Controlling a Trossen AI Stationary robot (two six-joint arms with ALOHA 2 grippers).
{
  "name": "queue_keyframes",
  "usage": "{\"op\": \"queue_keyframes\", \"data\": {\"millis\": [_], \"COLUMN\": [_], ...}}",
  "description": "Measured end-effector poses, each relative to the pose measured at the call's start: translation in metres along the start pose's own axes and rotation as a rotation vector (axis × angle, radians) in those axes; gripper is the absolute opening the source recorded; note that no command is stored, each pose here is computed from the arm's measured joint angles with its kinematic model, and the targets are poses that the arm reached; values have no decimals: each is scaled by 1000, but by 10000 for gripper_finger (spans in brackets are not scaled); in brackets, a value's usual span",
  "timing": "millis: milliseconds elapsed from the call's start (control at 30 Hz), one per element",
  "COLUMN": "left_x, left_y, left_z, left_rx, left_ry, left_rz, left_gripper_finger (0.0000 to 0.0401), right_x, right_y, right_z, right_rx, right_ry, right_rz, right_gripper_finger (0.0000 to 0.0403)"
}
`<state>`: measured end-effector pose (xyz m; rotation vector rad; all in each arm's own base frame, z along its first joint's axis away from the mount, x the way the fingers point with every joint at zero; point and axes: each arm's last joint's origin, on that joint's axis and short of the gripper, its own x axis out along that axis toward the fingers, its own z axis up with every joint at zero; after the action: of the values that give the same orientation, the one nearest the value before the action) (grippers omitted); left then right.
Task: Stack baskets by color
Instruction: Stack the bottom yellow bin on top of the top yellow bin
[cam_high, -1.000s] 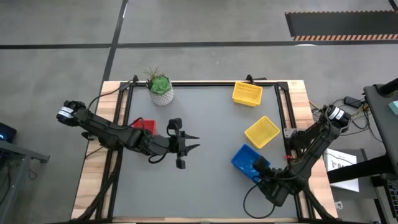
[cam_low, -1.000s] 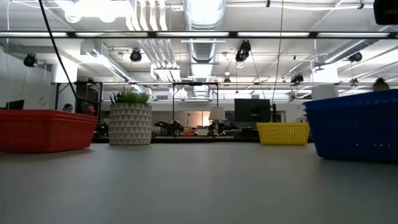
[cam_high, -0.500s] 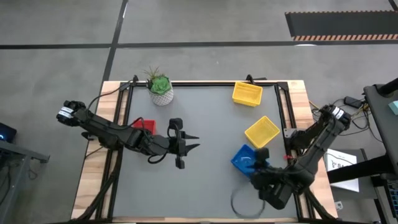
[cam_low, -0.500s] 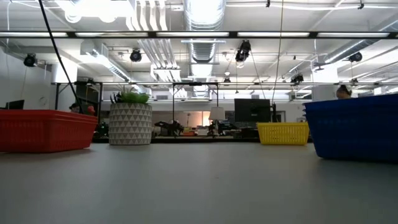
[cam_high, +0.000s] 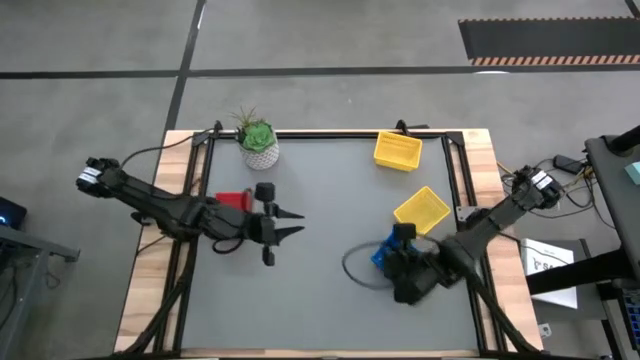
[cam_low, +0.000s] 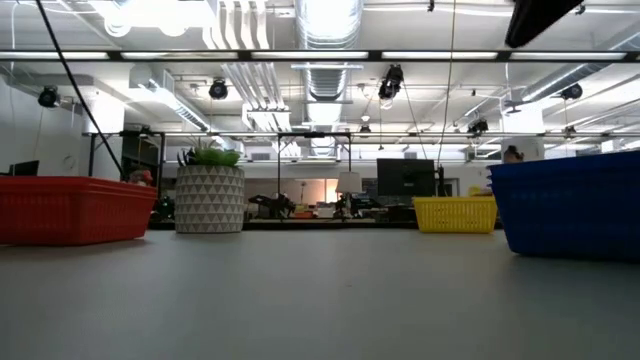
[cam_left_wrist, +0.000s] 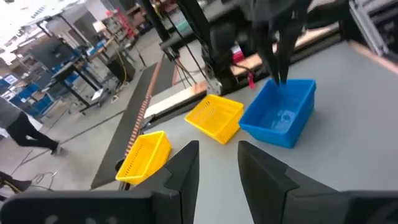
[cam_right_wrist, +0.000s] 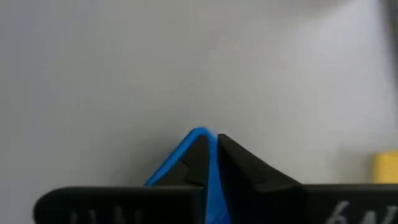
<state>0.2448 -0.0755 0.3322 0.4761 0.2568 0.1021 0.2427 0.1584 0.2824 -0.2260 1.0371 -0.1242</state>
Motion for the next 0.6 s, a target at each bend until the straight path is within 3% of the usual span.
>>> {"op": "queue_keyframes", "data": {"millis": [200,433,600], "left_x": [-16,-20,-20], "left_y": [4,0,1], "left_z": [-14,-27,-27], "left_rx": [-114,-144,-143], "left_ry": [-10,-10,-21], "left_rz": [3,1,5], "left_gripper_finger": [95,95,95], "right_x": [20,29,29], "right_y": [-49,-93,-100], "right_z": [10,-8,-23], "right_rx": [107,-55,-158], "right_ry": [230,497,660], "right_rz": [241,268,289], "right_gripper_finger": [9,18,71]}}
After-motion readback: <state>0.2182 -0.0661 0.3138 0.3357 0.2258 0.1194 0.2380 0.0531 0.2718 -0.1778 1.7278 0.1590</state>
